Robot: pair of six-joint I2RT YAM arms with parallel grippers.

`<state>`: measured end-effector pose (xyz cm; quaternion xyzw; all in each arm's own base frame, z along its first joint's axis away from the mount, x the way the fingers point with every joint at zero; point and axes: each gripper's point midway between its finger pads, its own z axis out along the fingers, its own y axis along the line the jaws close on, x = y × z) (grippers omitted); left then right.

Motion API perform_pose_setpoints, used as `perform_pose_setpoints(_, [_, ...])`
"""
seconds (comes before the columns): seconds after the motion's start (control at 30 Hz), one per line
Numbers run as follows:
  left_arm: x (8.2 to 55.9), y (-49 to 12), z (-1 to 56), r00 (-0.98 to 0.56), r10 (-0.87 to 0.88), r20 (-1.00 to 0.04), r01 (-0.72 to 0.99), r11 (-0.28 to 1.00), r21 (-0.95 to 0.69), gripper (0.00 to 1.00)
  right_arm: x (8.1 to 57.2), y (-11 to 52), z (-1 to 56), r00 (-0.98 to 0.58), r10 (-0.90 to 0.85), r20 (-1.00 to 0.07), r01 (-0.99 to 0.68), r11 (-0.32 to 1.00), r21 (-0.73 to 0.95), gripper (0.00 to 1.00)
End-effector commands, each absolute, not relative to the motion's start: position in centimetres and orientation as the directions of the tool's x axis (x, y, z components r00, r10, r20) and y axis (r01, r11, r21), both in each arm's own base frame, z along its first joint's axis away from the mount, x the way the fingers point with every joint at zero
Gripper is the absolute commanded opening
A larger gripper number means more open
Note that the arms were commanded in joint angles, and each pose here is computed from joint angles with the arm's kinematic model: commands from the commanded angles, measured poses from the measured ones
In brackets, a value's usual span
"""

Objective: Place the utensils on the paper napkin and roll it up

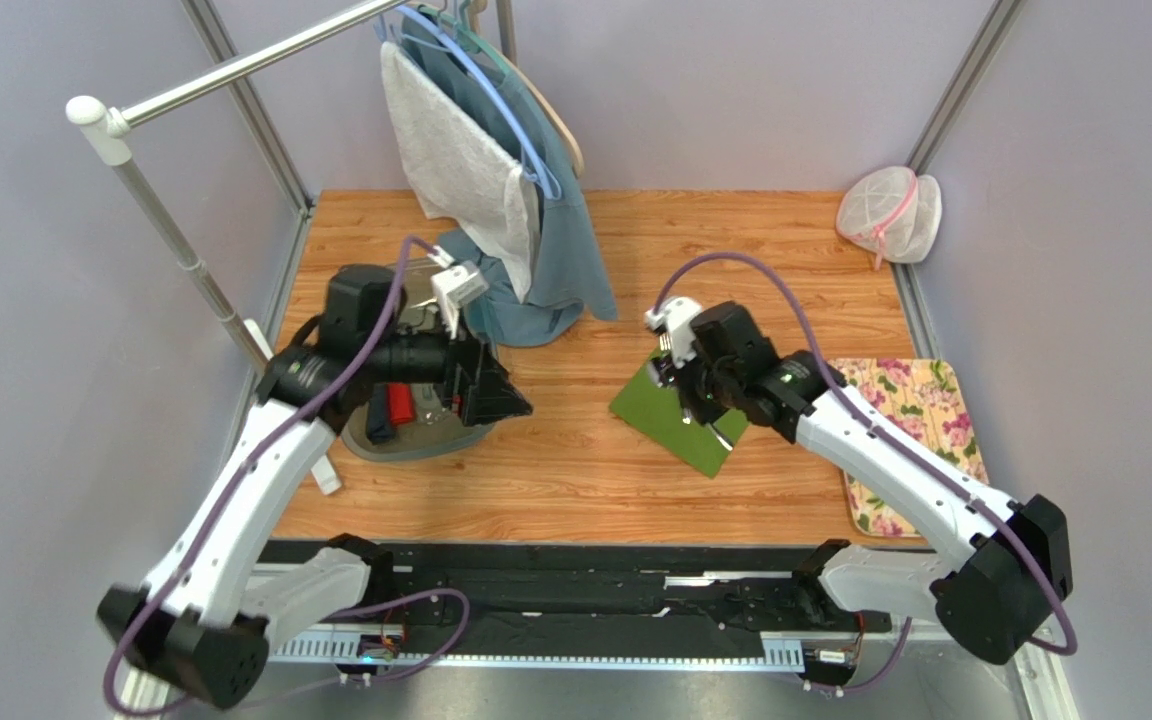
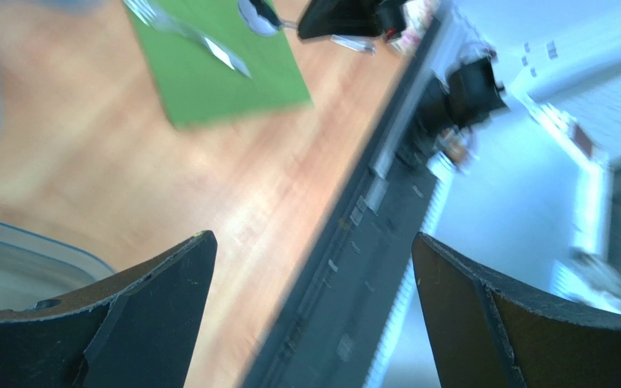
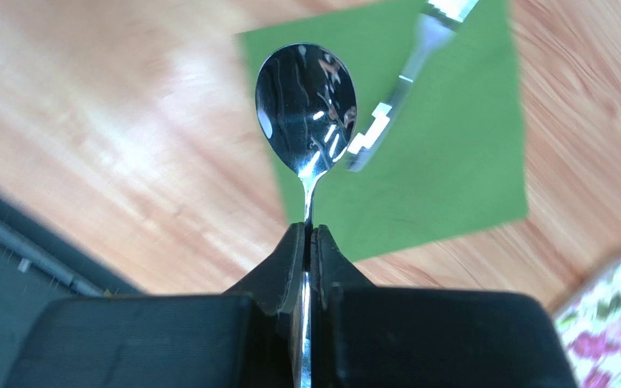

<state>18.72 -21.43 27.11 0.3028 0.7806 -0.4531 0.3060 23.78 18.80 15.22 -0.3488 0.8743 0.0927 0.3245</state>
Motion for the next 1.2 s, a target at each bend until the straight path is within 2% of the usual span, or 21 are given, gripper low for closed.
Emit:
perform_pose_setpoints(0.0, [20.4,-19.1,31.9,-0.329,0.058,-0.943,0.795,0.556,-0.243,0.99,28.9,16.7,16.7,-0.593,-0.276,-0.756,-0.428,0.904,0.006,0.0])
perform_pose_setpoints(0.03, [20.4,-18.1,33.8,-0.225,0.025,-0.974,0.784,0.599,-0.165,0.99,30.1,15.4,16.5,-0.599,-0.244,-0.763,-0.363,0.932,-0.013,0.0])
perform_pose_setpoints(0.1, [20.2,-17.5,34.2,-0.151,0.039,-0.988,0.783,0.614,-0.095,0.99,31.6,15.2,15.9,-0.614,-0.178,-0.769,-0.297,0.955,0.016,0.0])
perform_pose_setpoints(0.33, [18.6,-17.5,33.0,-0.255,0.063,-0.965,0.785,0.596,-0.169,0.99,36.0,14.3,12.9,-0.672,-0.019,-0.741,-0.129,0.987,0.092,0.0])
perform_pose_setpoints(0.6, [18.3,-17.3,32.6,-0.24,0.041,-0.97,0.783,0.598,-0.169,0.99,38.0,16.0,10.8,-0.664,-0.01,-0.747,-0.166,0.977,0.134,0.03])
perform_pose_setpoints(1.17, [18.1,-18.4,31.7,-0.297,0.054,-0.953,0.811,0.542,-0.222,0.99,39.8,16.1,6.9,-0.688,-0.059,-0.723,-0.167,0.983,0.078,0.07])
